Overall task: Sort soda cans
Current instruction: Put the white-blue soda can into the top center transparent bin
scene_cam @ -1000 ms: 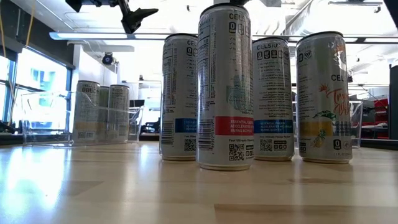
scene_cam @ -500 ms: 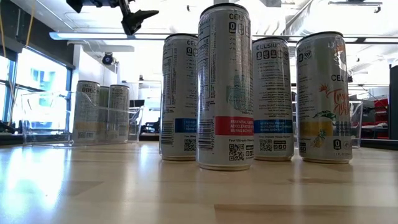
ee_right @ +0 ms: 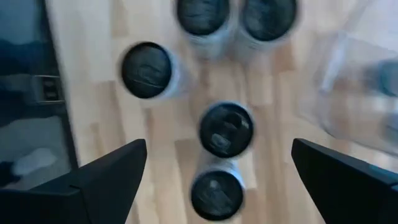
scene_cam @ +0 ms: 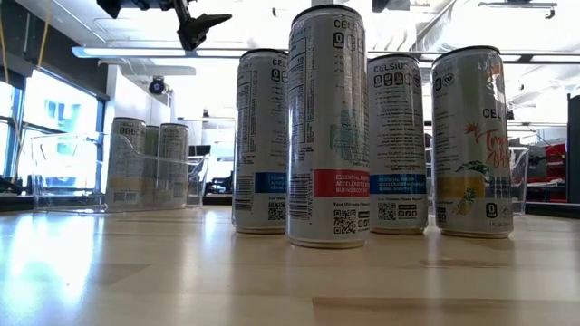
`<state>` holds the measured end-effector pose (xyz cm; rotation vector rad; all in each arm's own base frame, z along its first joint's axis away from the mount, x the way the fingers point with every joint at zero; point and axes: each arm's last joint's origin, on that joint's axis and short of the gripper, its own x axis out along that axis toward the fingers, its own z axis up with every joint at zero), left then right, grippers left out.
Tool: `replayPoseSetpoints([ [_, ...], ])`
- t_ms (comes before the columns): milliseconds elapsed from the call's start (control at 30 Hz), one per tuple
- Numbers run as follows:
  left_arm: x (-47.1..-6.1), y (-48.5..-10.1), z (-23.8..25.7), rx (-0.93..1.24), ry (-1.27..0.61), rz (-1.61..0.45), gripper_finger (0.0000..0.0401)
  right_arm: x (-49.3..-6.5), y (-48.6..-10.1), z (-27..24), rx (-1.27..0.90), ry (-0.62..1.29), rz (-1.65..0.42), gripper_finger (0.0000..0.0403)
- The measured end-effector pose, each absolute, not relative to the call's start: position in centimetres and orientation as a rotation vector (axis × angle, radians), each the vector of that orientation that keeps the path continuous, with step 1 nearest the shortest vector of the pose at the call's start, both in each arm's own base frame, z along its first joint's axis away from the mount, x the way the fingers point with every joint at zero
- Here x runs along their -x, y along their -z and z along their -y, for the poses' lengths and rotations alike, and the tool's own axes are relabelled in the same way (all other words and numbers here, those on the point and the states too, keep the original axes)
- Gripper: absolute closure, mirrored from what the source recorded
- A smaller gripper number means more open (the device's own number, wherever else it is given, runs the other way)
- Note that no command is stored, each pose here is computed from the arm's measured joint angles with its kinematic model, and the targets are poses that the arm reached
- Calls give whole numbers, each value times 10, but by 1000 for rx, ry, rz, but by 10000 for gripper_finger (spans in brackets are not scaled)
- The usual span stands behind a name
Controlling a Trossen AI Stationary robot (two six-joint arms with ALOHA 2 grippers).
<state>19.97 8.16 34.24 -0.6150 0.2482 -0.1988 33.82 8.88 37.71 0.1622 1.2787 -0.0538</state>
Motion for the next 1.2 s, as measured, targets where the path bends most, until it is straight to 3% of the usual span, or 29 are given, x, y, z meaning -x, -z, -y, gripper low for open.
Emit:
replayPoseSetpoints([
  [200, -200, -342, -82, 612, 200, -248, 16, -339, -365, -78, -193, -56, -1197, 6],
  [367, -200, -342, -82, 609, 200, -254, 16, -341, -335, -77, -198, 92, -1231, 6],
  [567, -199, -341, -81, 598, 200, -261, 16, -339, -313, -79, -252, 29, -1328, 6],
  [733, -199, -341, -81, 598, 200, -261, 16, -338, -304, -76, -199, 92, -1335, 6],
  [1200, -199, -341, -81, 598, 201, -263, 16, -346, -287, -78, -173, 24, -1325, 6],
])
